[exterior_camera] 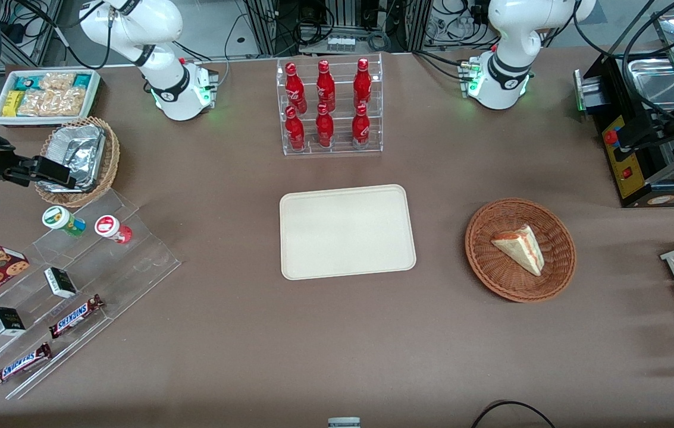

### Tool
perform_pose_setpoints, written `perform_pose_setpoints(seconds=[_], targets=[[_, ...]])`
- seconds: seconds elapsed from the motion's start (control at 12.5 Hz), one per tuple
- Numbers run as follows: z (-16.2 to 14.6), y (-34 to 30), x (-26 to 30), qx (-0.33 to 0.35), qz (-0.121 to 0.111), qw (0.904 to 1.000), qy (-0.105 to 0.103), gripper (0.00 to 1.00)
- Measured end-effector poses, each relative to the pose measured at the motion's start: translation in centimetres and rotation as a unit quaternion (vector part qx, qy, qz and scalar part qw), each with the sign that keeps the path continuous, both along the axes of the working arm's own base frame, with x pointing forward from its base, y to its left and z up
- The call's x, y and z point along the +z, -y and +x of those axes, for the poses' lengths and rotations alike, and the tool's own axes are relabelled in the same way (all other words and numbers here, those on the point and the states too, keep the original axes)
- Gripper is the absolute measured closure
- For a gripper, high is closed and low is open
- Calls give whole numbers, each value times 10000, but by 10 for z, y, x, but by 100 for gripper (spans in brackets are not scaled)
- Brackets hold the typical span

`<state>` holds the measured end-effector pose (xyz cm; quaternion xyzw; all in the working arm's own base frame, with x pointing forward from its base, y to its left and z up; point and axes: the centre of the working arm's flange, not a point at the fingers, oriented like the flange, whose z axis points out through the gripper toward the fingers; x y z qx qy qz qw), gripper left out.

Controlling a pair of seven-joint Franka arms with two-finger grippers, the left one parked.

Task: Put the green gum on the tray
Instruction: 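Move the right gripper down toward the green gum bottle on the acrylic display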

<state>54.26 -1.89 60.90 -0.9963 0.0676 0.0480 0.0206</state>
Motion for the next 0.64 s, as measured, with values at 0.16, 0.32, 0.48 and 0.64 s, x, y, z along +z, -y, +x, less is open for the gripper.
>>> perform_pose_setpoints(seconds=[0.16, 0.32, 0.48, 0.64], targets=[[0, 0, 1, -3, -6, 10000, 19, 0], [1, 1, -2, 6, -37, 10000, -15, 0], [3, 5, -19, 69, -116, 9998, -113, 0], [5, 12, -40, 266, -191, 9994, -142, 0]])
